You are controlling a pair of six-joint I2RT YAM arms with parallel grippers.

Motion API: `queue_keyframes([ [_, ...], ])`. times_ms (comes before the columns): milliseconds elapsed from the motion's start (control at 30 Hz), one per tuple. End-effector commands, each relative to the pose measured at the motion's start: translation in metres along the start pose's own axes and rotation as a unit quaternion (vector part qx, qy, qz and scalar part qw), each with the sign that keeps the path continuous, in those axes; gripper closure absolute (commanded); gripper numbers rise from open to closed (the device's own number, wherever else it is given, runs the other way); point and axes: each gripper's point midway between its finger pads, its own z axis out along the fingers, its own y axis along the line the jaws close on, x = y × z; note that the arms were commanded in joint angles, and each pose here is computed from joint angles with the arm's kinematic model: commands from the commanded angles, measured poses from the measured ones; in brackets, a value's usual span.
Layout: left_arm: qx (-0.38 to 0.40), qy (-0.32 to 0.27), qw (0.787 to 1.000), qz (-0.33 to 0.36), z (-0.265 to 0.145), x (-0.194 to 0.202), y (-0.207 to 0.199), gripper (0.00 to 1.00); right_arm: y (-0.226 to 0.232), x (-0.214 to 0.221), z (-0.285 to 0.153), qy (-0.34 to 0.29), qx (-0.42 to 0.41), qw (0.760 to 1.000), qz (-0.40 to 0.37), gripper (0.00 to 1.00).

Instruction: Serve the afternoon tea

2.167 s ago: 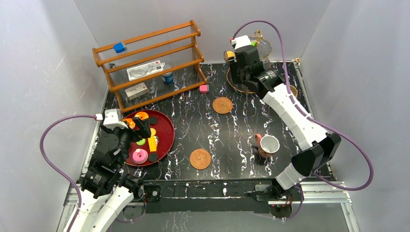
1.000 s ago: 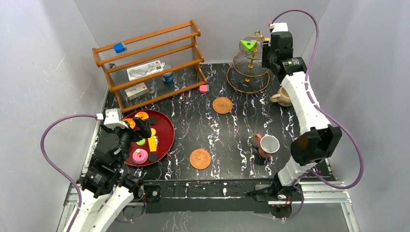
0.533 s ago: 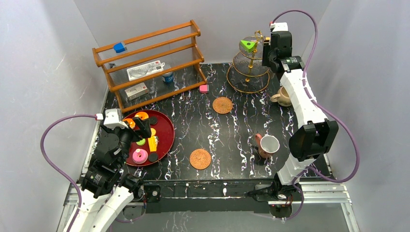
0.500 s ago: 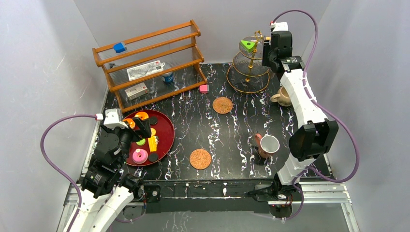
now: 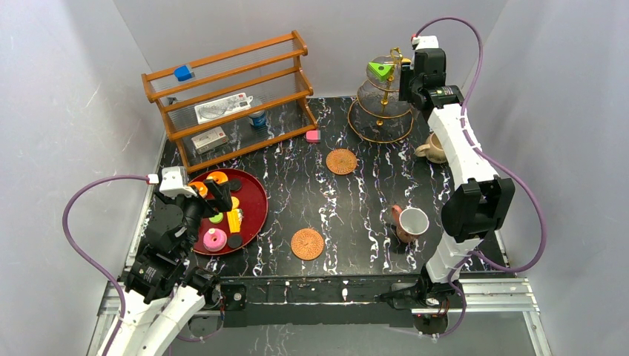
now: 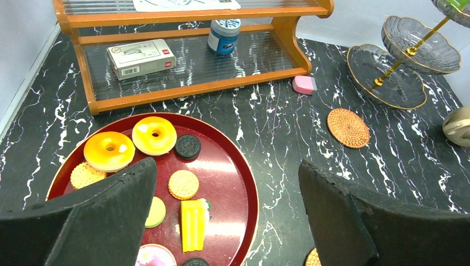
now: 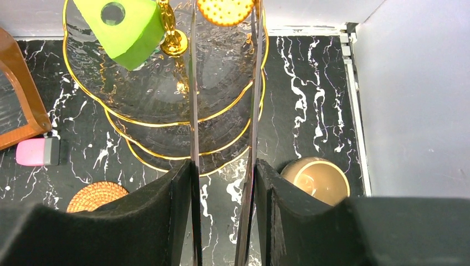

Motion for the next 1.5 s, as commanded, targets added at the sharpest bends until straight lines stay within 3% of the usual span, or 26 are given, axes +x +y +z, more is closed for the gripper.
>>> queue_keyframes([
  [0, -0.005, -0.005, 1.0, -0.003, 0.0, -0.001, 0.002, 0.04, -0.002, -0.044, -0.016, -0.068, -0.005, 0.997, 0.021, 0.48],
  [533, 0.0, -0.003, 1.0, -0.003, 0.001, 0.0, 0.0, 0.04, -0.014, -0.043, -0.044, -0.061, 0.012, 0.997, 0.036, 0.46],
  [933, 0.001, 0.003, 1.0, 0.002, 0.003, 0.002, -0.001, 0.04, -0.018, -0.014, -0.084, -0.019, 0.01, 0.997, 0.08, 0.48],
  [1467, 0.005, 0.011, 1.0, 0.005, 0.005, 0.005, -0.004, 0.04, 0.04, 0.035, -0.139, 0.031, -0.122, 0.988, 0.086, 0.51],
])
